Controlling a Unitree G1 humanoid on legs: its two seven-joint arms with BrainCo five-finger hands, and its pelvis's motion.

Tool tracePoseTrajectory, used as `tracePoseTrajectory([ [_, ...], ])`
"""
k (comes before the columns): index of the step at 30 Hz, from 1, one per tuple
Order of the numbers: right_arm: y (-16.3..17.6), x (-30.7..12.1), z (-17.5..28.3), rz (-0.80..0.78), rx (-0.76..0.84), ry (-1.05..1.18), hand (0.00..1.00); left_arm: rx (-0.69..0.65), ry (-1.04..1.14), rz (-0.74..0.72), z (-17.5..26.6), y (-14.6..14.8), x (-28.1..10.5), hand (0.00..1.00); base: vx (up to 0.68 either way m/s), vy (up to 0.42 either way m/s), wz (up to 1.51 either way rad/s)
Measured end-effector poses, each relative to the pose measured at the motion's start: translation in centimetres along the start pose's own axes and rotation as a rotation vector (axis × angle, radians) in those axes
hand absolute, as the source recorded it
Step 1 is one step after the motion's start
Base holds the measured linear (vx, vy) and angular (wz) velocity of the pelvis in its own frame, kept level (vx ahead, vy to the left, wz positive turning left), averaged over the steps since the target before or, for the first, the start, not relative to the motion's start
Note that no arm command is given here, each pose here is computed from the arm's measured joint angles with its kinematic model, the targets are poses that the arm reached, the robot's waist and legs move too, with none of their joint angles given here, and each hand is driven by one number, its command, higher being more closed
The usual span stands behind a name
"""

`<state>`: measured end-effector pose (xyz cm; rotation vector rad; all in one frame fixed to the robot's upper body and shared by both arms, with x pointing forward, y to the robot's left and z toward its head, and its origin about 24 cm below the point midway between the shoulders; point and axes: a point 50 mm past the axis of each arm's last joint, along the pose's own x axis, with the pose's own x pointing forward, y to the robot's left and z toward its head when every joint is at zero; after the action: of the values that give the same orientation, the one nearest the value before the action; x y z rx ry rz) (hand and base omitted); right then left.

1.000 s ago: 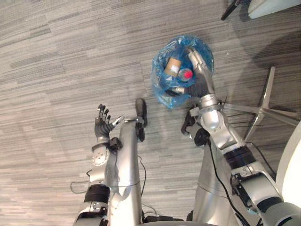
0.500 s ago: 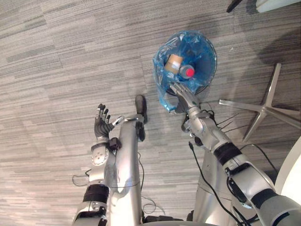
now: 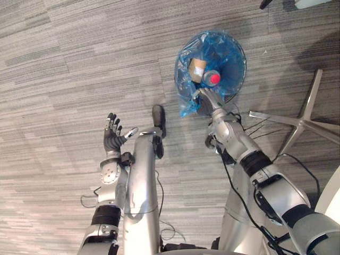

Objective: Gather rubbish on tea table into small bin, then transfer packed bag to large trash can.

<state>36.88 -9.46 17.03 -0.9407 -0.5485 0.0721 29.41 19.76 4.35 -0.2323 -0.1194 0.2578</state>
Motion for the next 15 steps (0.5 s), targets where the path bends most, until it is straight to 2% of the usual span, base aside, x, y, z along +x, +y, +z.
tracePoseTrajectory([
  [5,-0.2,-1.4,0.3,-0.055,0.217,0.013,1.00,-0.015,0.070,-0.005,-1.4,-0.8,-0.6,0.00,-0.01,0.009,0.06],
  [9,1.8,-4.5,0.8,-0.045,0.551,0.062,1.00,-0.009,0.159,-0.054,-3.5,-1.8,-2.5,0.00,0.00,-0.017,0.19],
  [12,2.8,-7.0,1.5,-0.043,0.717,0.073,1.00,0.010,0.244,-0.046,-5.5,-1.0,-4.4,0.00,0.07,-0.028,0.04],
  [15,3.8,-9.5,1.1,-0.022,0.789,0.122,1.00,0.041,0.345,-0.037,-7.5,0.0,-6.8,0.00,0.17,-0.042,-0.02],
])
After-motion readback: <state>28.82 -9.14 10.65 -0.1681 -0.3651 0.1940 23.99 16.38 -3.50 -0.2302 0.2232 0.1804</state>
